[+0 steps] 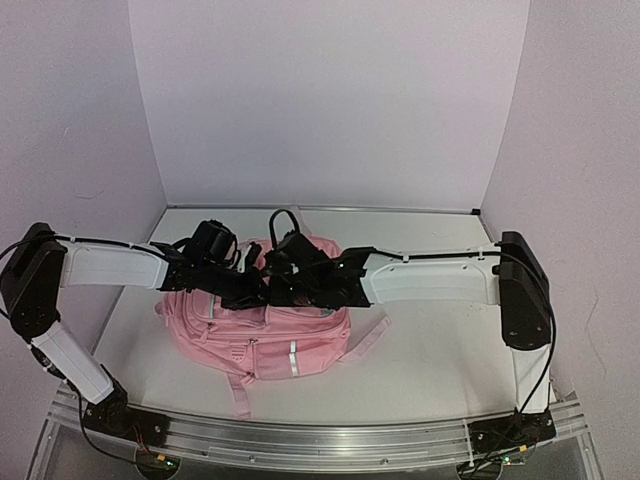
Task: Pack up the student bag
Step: Place the personal item in the student bag.
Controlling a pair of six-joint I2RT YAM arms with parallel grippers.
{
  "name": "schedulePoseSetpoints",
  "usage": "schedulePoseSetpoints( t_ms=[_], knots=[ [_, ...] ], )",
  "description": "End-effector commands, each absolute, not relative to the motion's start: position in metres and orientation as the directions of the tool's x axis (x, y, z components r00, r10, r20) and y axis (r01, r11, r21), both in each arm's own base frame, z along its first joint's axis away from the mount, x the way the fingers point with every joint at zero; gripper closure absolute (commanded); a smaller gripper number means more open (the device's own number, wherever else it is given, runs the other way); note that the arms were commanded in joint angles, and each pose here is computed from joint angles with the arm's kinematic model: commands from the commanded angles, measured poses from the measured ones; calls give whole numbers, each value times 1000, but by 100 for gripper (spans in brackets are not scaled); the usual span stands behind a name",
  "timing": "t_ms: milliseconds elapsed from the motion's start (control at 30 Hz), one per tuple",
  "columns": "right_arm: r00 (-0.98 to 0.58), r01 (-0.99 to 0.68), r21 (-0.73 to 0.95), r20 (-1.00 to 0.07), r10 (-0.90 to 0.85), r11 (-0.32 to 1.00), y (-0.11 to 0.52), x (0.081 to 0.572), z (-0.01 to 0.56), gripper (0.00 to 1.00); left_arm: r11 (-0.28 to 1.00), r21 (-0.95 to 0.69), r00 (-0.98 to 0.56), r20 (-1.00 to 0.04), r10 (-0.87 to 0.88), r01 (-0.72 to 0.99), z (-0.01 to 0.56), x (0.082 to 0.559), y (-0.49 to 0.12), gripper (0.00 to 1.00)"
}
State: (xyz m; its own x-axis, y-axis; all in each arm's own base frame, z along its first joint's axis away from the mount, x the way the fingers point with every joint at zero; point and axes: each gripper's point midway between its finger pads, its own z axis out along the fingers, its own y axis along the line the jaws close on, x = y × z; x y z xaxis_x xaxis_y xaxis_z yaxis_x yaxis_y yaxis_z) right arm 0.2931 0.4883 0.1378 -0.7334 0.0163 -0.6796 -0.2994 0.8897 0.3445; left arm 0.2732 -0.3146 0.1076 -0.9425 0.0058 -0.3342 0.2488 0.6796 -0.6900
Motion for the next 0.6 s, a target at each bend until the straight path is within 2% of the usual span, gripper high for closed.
schedulePoseSetpoints(
  t_ms=[0, 133, 233, 333, 433, 567],
  knots=[
    [-686, -367, 501, -715, 135, 784, 516, 290, 210, 100, 618, -726, -921, -390, -12, 300, 124, 283, -340, 93],
    [-677, -357, 496, -721, 146, 792, 512, 291, 212, 98, 601, -742, -910, -410, -56, 297, 127, 285, -343, 88],
    [-663, -351, 488, -732, 156, 799, 505, 292, 218, 89, 648, -704, -892, -444, -80, 292, 132, 289, -331, 84],
    [-640, -342, 477, -749, 171, 810, 494, 294, 228, 74, 696, -659, -872, -481, -97, 286, 142, 289, -315, 76],
    [-620, -333, 473, -762, 189, 815, 482, 293, 239, 67, 727, -624, -854, -510, -100, 288, 155, 283, -299, 65],
    [-594, -320, 461, -778, 203, 828, 467, 294, 249, 54, 771, -582, -842, -527, -116, 259, 166, 275, -276, 58]
  ],
)
